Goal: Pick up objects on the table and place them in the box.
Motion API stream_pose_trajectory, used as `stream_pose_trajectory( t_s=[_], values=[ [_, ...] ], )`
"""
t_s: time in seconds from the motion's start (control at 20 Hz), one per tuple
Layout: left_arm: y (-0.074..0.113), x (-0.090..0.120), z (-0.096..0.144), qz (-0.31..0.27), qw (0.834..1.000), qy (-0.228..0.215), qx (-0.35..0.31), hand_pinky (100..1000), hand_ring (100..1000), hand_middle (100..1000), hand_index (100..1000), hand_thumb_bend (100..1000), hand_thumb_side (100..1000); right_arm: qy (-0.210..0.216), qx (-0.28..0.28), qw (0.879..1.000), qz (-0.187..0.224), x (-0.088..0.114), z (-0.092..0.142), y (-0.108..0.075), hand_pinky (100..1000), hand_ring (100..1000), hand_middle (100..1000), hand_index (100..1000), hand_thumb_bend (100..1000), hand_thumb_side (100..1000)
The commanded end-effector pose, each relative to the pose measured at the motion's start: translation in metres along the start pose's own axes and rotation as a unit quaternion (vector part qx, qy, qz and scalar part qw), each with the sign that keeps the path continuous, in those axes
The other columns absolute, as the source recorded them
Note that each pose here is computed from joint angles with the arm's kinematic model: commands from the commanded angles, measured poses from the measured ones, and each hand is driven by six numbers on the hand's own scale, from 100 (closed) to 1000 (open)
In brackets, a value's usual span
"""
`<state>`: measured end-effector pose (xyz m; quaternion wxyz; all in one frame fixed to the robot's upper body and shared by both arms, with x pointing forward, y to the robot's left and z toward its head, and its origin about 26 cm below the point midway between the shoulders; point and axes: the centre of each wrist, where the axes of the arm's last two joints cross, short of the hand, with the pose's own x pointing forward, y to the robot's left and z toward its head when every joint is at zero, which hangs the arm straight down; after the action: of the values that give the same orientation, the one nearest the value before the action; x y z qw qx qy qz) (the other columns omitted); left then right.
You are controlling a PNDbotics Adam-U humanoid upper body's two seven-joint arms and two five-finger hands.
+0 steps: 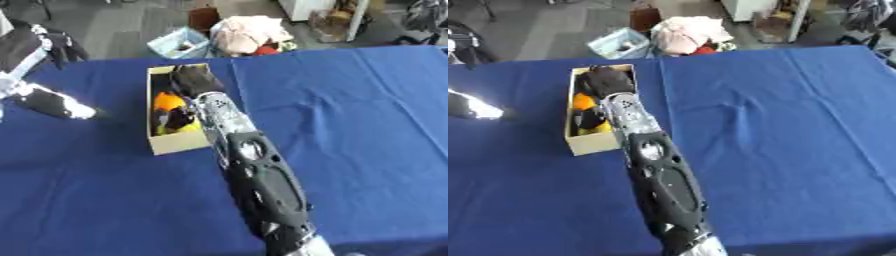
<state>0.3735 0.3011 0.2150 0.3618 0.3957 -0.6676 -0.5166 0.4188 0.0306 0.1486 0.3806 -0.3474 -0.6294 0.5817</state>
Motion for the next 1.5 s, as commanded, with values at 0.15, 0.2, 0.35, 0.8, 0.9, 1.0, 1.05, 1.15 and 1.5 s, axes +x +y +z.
stream_pose_trajectory(
  t_s=[0.15, 0.2, 0.35, 0.8, 0.9, 1.0, 1.05, 1.15, 1.5],
  values=[
    [0.01, -0.002, 0.002, -0.006, 1.0, 0.003, 0.015, 576, 471, 503, 662, 914, 387, 0.04, -0.063, 0.997, 0.031, -0.009, -0.002, -0.025, 751, 719, 812, 965, 688, 489],
    [0.01, -0.002, 0.003, -0.006, 1.0, 0.005, 0.016, 576, 471, 503, 662, 915, 387, 0.045, -0.07, 0.996, 0.033, -0.012, -0.003, -0.028, 752, 721, 823, 962, 697, 503],
    [0.01, -0.004, 0.004, -0.005, 1.0, 0.008, 0.017, 575, 470, 502, 661, 917, 388, 0.052, -0.095, 0.993, 0.037, -0.026, -0.004, -0.042, 747, 714, 809, 940, 669, 496],
    [0.005, -0.011, 0.018, 0.005, 0.999, 0.031, 0.029, 570, 467, 501, 660, 926, 401, 0.055, -0.119, 0.99, 0.047, -0.112, -0.007, -0.075, 738, 688, 742, 878, 537, 489],
    [0.004, -0.013, 0.023, 0.005, 0.999, 0.038, 0.033, 569, 467, 500, 660, 927, 401, 0.063, -0.116, 0.99, 0.042, -0.136, -0.004, -0.077, 737, 687, 738, 875, 529, 492],
    [0.004, -0.015, 0.027, 0.007, 0.998, 0.046, 0.039, 568, 465, 499, 659, 929, 402, 0.074, -0.117, 0.99, 0.032, -0.156, 0.001, -0.078, 733, 680, 728, 871, 501, 501],
    [0.004, -0.016, 0.03, 0.008, 0.998, 0.05, 0.043, 567, 465, 499, 659, 929, 403, 0.081, -0.12, 0.989, 0.025, -0.165, 0.004, -0.078, 731, 678, 725, 869, 495, 503],
    [0.003, -0.018, 0.033, 0.01, 0.997, 0.056, 0.048, 566, 464, 498, 658, 927, 402, 0.095, -0.124, 0.988, 0.009, -0.182, 0.01, -0.077, 729, 675, 719, 866, 476, 513],
    [-0.002, -0.024, 0.044, 0.017, 0.995, 0.079, 0.057, 564, 462, 497, 657, 929, 401, 0.134, -0.136, 0.981, -0.035, -0.218, 0.028, -0.067, 718, 659, 698, 854, 427, 539]
  ],
)
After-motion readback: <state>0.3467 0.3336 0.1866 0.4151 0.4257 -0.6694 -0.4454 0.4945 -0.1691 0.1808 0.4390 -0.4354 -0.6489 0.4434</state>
